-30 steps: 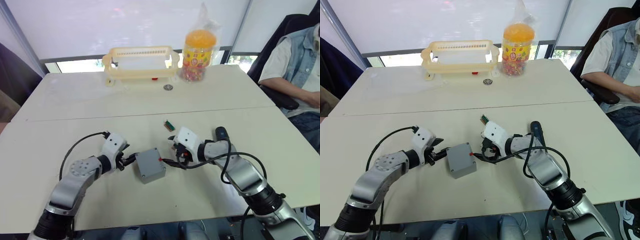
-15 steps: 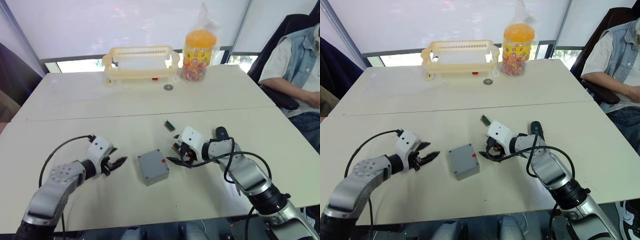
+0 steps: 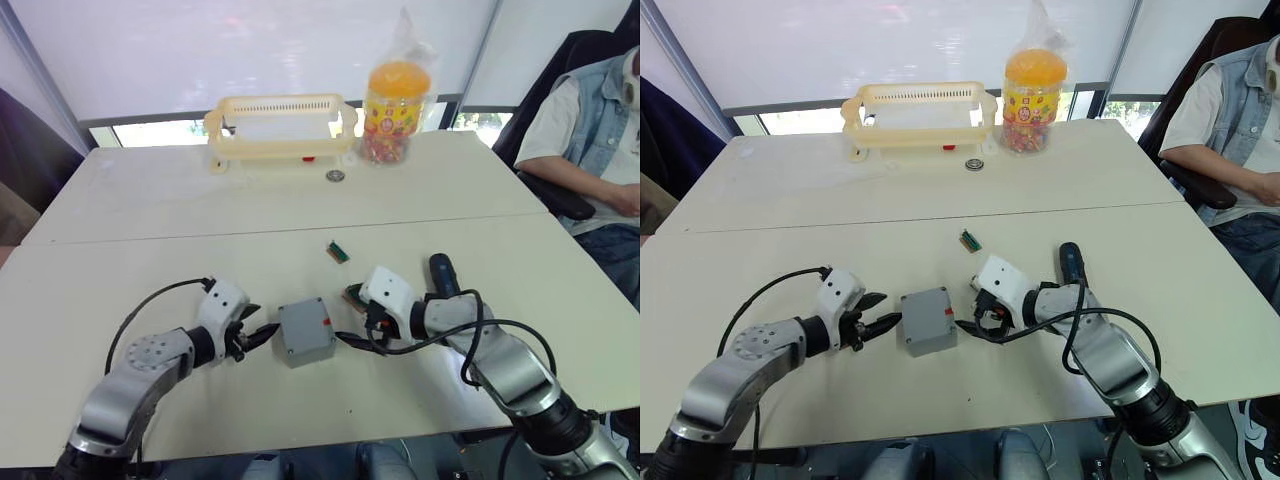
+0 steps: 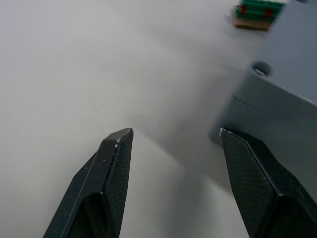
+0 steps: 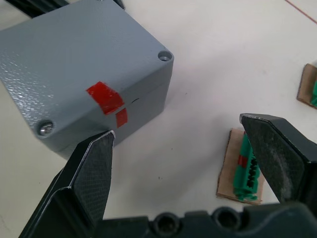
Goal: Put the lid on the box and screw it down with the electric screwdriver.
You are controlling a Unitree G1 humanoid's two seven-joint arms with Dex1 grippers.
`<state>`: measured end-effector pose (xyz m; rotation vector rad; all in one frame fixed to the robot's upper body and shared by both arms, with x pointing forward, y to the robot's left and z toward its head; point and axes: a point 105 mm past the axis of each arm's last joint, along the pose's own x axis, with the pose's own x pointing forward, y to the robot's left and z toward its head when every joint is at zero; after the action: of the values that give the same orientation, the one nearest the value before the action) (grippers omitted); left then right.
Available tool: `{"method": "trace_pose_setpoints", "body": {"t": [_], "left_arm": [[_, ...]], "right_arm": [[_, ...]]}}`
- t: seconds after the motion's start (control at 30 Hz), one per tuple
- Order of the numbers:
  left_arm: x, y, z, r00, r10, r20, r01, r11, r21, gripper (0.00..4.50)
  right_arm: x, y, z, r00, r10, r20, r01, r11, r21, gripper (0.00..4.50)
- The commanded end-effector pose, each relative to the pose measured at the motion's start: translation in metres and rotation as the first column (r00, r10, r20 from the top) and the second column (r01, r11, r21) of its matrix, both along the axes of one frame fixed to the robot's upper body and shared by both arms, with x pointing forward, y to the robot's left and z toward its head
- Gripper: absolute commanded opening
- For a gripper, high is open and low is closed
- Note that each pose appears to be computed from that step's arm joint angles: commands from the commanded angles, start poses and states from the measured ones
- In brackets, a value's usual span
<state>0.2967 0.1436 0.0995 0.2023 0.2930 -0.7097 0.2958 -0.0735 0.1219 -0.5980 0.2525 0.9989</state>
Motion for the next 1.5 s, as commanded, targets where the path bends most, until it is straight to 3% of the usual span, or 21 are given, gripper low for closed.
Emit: {"method": "trace_pose_setpoints", "body": {"t": [0.03, 0.23, 0.37, 0.57, 0.67, 0.8, 0.97, 1.23, 1.37, 1.5], "left_arm": [[0.004, -0.008, 0.008, 0.998, -0.026, 0.051, 0.025, 1.0, 0.003, 2.87], [0.008, -0.003, 0.012, 0.998, -0.017, 0.069, 0.016, 1.0, 0.007, 2.87], [0.006, 0.008, 0.026, 0.996, -0.028, 0.083, 0.027, 0.999, 0.016, 2.87], [-0.02, 0.019, 0.078, 0.968, -0.247, 0.038, 0.245, 0.968, 0.047, 2.87], [-0.016, 0.026, 0.104, 0.967, -0.247, 0.071, 0.244, 0.969, 0.044, 2.87], [-0.003, 0.032, 0.131, 0.973, -0.181, 0.143, 0.184, 0.983, -0.011, 2.87], [-0.007, 0.035, 0.131, 0.978, -0.171, 0.122, 0.174, 0.985, -0.011, 2.87], [-0.013, 0.038, 0.114, 0.989, -0.123, 0.077, 0.126, 0.991, -0.042, 2.87], [-0.013, 0.037, 0.109, 0.991, -0.114, 0.068, 0.118, 0.992, -0.051, 2.87], [-0.011, 0.037, 0.103, 0.993, -0.102, 0.061, 0.105, 0.993, -0.058, 2.87]], "right_arm": [[-0.008, 0.014, 0.013, 0.998, 0.042, 0.047, -0.044, 0.999, 0.032, 4.44], [-0.005, 0.007, 0.014, 0.999, 0.006, 0.052, -0.007, 1.0, 0.023, 4.44], [0.005, -0.012, 0.029, 0.997, -0.039, 0.068, 0.037, 0.999, 0.027, 4.44], [0.062, -0.038, 0.087, 0.98, -0.2, 0.005, 0.188, 0.926, 0.329, 4.44], [0.086, -0.031, 0.09, 0.973, -0.229, -0.034, 0.222, 0.883, 0.413, 4.44], [0.112, -0.016, 0.071, 0.97, -0.232, -0.074, 0.241, 0.871, 0.428, 4.44], [0.131, 0.004, 0.051, 0.97, -0.231, -0.075, 0.24, 0.875, 0.421, 4.44], [0.143, 0.018, 0.037, 0.97, -0.241, -0.04, 0.238, 0.89, 0.389, 4.44], [0.147, 0.02, 0.033, 0.969, -0.245, -0.017, 0.234, 0.902, 0.363, 2.68], [0.148, 0.023, 0.032, 0.969, -0.245, -0.022, 0.236, 0.9, 0.365, 2.68]]}}
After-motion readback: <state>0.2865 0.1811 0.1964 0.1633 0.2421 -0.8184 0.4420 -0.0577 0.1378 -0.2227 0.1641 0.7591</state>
